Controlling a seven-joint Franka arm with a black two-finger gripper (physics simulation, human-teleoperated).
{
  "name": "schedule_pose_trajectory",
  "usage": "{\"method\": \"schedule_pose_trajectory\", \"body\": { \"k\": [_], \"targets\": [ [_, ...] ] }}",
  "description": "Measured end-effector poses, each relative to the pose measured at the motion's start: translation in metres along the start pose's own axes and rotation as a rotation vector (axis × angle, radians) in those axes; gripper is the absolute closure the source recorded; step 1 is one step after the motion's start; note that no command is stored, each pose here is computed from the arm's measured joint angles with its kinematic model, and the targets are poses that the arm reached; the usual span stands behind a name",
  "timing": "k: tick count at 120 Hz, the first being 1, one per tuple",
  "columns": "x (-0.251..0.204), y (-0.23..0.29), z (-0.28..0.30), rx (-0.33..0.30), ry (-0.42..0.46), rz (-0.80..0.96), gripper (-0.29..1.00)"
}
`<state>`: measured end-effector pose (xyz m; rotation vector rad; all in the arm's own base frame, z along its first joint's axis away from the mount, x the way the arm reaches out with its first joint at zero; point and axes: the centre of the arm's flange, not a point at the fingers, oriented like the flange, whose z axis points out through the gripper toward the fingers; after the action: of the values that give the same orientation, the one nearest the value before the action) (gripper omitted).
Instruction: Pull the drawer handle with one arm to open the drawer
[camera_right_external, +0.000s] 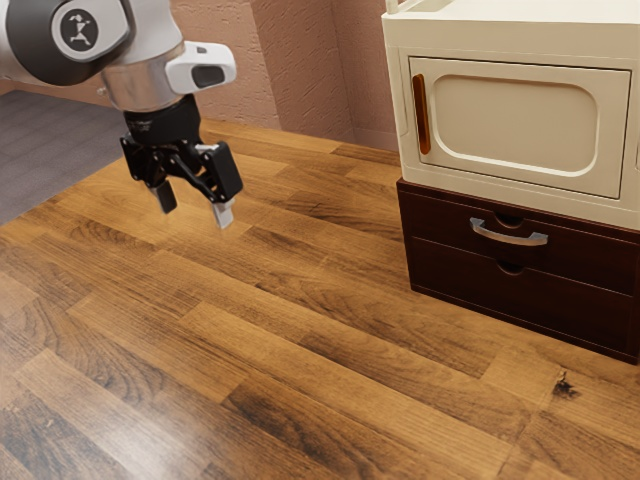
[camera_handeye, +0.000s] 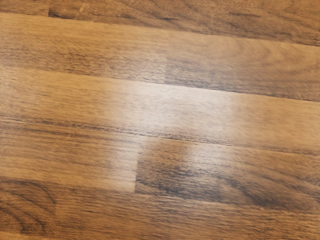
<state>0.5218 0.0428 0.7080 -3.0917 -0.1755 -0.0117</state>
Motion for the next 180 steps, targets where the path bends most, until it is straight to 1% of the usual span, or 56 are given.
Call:
{"method": "schedule_pose_trajectory", "body": {
  "k": [28, 40, 47, 54, 63, 71, 83, 100, 111, 119, 128, 143, 164, 180],
  "targets": [
    [0.002, -0.01, -0.003, -0.002, 0.024, -0.022, 0.0],
    [-0.016, -0.014, -0.065, -0.006, 0.139, -0.032, 0.0],
    [-0.026, -0.013, -0.086, -0.008, 0.174, -0.033, 0.0],
    [-0.03, -0.01, -0.094, -0.011, 0.187, -0.034, 0.0],
    [-0.03, -0.002, -0.095, -0.022, 0.183, -0.063, 0.0],
    [-0.028, 0.008, -0.09, -0.057, 0.163, -0.118, 0.0],
    [-0.022, 0.023, -0.081, -0.098, 0.128, -0.261, 0.0],
    [-0.015, 0.041, -0.071, -0.121, 0.087, -0.477, 0.0],
    [-0.015, 0.049, -0.07, -0.123, 0.076, -0.595, 0.0],
    [-0.017, 0.053, -0.071, -0.111, 0.08, -0.676, 0.0],
    [-0.018, 0.056, -0.073, -0.113, 0.084, -0.754, 0.0],
    [-0.007, 0.067, -0.041, -0.105, 0.049, -0.861, 0.0],
    [0.007, 0.082, -0.011, -0.149, 0.066, -0.978, 0.0],
    [0.017, 0.097, 0.004, -0.197, 0.104, -1.037, 0.0]
  ]
}}
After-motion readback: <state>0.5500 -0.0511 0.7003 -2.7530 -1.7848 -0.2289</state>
